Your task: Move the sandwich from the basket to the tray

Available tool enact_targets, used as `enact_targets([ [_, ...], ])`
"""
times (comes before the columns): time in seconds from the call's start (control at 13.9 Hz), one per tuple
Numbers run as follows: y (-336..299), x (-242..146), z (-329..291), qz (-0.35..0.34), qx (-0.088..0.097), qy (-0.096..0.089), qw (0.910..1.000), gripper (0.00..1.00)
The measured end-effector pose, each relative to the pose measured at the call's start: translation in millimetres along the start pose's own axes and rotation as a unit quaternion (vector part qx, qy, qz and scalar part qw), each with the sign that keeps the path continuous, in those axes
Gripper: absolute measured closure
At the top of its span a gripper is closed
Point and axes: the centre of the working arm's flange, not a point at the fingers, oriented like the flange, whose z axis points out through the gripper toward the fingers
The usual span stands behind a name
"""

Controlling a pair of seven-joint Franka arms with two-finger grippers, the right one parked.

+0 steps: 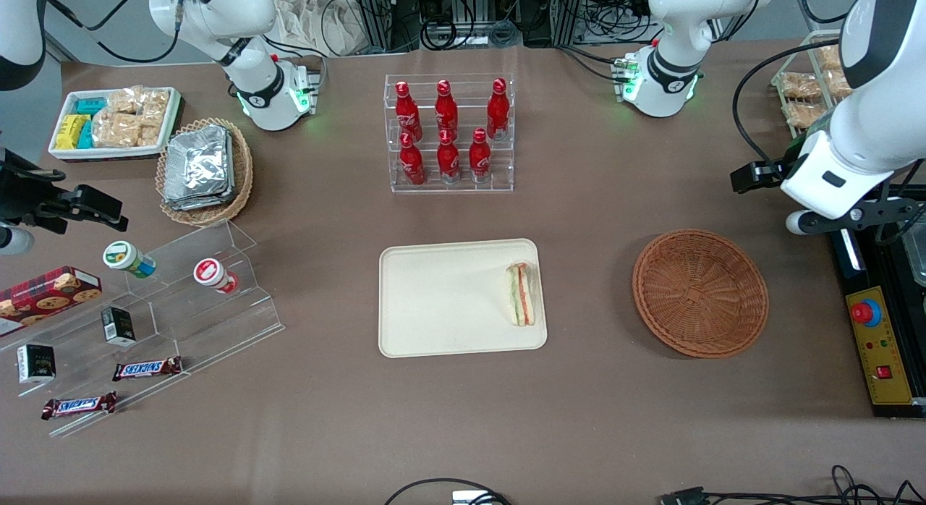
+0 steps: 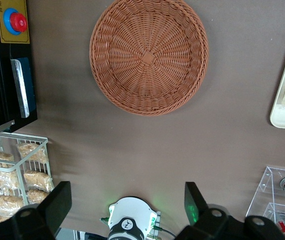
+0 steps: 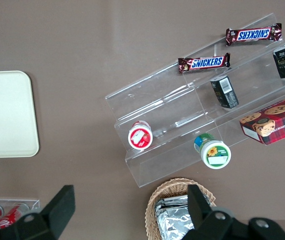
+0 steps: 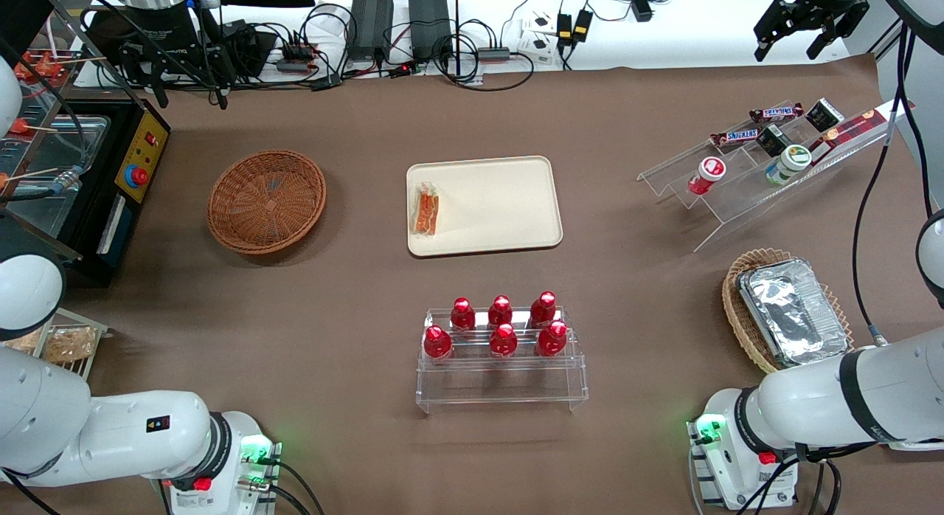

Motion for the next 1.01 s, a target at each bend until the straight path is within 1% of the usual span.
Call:
enact_targets([
  [0.22, -17, -5, -3, -0.002, -0.002, 0.008, 1.0000, 0.00],
  [0.29, -28, -6, -3, 0.006, -0.003, 0.015, 0.9999, 0.00],
  [0.5, -55, -11, 3, 0.019, -0.009, 0.046, 0.9987, 0.00],
  [0.65, -58, -14, 5, 0.020, -0.017, 0.059, 0.9979, 0.00],
  [0.79, -61, -13, 6, 0.028, -0.030, 0.065, 0.9970, 0.00],
  [0.93, -72, -10, 8, 0.038, -0.042, 0.067, 0.9962, 0.00],
  [1.01, -76, -10, 8, 0.039, -0.045, 0.066, 0.9960, 0.00],
])
